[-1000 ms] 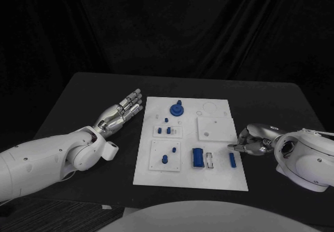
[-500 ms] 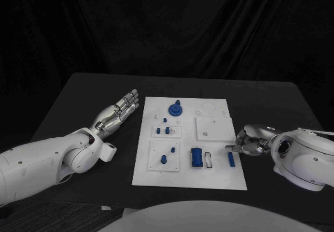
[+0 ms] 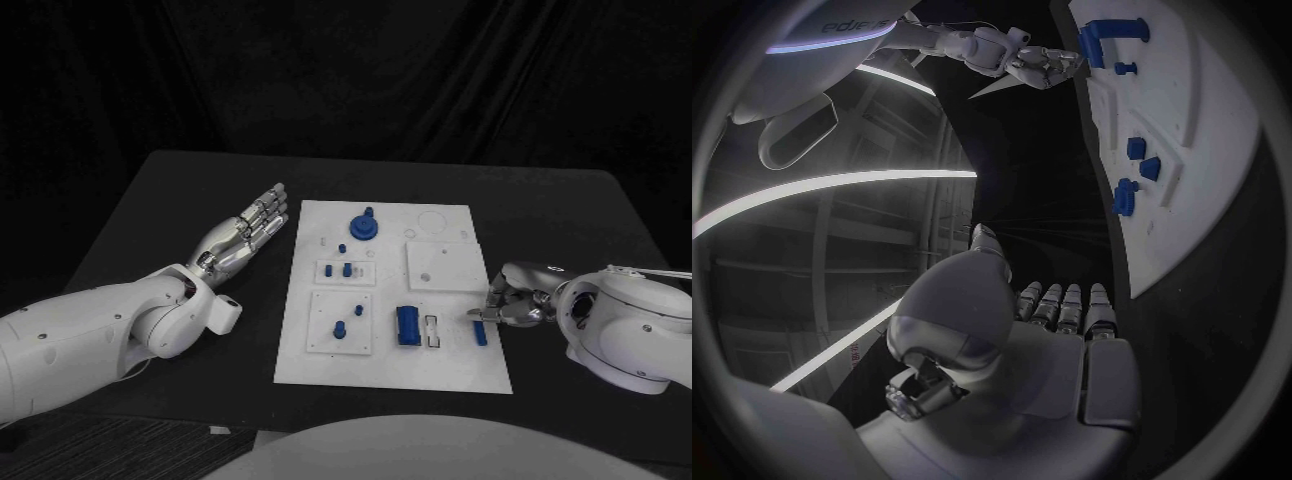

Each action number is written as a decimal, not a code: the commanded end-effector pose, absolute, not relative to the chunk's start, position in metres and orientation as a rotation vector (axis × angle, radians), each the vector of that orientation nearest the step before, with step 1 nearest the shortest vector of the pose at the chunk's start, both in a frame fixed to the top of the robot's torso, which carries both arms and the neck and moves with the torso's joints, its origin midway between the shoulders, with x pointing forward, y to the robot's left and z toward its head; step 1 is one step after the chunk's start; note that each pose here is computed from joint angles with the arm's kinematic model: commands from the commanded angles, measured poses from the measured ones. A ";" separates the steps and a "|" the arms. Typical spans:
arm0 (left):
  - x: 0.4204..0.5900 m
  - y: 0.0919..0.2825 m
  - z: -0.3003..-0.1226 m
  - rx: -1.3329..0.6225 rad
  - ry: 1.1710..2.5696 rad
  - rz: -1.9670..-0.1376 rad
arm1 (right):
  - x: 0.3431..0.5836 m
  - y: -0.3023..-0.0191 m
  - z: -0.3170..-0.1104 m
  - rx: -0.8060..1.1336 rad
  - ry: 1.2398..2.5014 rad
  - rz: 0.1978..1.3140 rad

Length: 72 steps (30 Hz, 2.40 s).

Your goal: Assemble the parts on the task board

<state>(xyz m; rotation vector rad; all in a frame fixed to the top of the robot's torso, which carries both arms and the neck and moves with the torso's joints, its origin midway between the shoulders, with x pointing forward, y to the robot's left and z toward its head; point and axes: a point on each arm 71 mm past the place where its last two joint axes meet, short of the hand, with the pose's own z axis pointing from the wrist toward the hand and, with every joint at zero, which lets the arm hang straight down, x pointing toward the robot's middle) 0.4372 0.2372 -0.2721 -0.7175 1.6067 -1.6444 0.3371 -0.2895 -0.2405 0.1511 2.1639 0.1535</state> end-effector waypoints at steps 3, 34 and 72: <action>0.435 0.234 -0.268 -0.680 1.554 -1.719 | 0.335 -0.292 -0.245 0.124 2.225 0.088; 0.438 0.229 -0.271 -0.686 1.598 -1.753 | 0.331 -0.276 -0.264 0.108 2.247 0.151; 0.438 0.226 -0.273 -0.697 1.634 -1.761 | 0.323 -0.270 -0.260 0.679 2.303 0.343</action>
